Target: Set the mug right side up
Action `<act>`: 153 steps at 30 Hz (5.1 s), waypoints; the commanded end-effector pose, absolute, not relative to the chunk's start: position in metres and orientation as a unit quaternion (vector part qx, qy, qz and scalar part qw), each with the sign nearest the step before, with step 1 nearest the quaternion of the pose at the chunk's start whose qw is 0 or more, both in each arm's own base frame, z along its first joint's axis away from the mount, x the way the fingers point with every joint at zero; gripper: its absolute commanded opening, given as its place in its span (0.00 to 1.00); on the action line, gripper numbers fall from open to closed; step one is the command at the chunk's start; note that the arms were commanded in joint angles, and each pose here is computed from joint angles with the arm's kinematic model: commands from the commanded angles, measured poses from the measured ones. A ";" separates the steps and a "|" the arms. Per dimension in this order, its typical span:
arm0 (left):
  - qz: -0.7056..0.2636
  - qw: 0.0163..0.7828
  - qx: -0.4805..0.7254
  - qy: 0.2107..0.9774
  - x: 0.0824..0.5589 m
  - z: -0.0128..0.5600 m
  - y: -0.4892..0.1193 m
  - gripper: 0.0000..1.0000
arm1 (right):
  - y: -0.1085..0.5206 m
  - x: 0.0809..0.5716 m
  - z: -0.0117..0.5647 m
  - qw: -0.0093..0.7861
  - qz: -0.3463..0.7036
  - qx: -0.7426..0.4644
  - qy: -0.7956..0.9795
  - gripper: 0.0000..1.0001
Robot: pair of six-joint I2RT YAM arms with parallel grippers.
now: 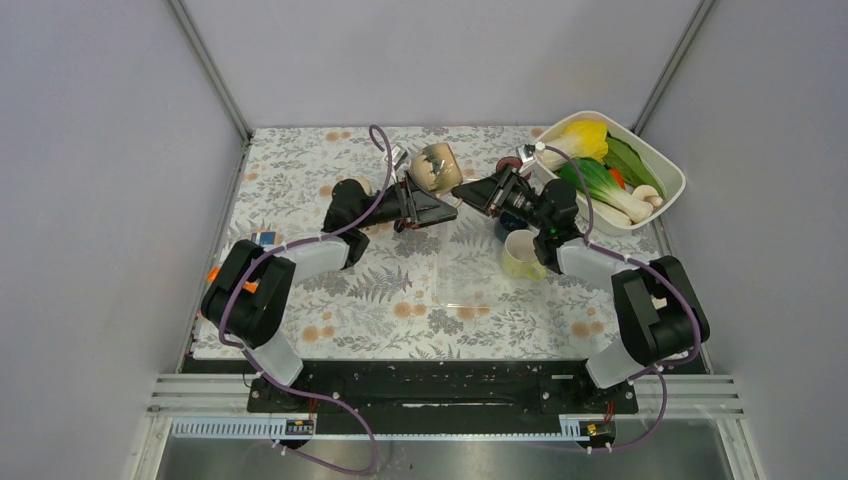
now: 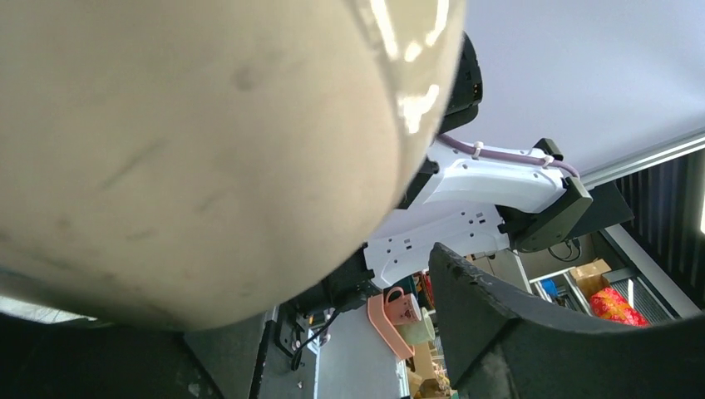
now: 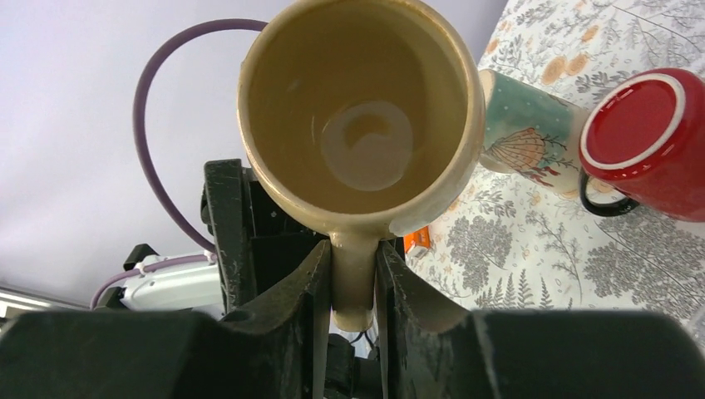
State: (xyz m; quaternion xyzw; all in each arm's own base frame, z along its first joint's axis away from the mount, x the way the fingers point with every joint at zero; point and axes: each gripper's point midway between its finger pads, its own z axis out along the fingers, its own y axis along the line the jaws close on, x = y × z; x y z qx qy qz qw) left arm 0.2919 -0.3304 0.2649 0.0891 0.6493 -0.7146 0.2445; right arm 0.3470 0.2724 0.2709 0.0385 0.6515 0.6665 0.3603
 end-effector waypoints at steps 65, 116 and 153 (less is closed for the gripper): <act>-0.700 0.328 0.144 0.618 0.301 0.321 -0.294 0.99 | 0.294 0.323 0.342 0.408 0.656 -0.135 0.620 0.00; -0.411 0.417 0.237 0.775 0.293 0.243 -0.133 0.99 | 0.258 0.479 0.188 0.446 0.390 -0.003 0.805 0.00; -0.426 0.421 0.249 0.761 0.283 0.249 -0.138 0.99 | 0.238 0.469 0.158 0.413 0.323 0.012 0.851 0.54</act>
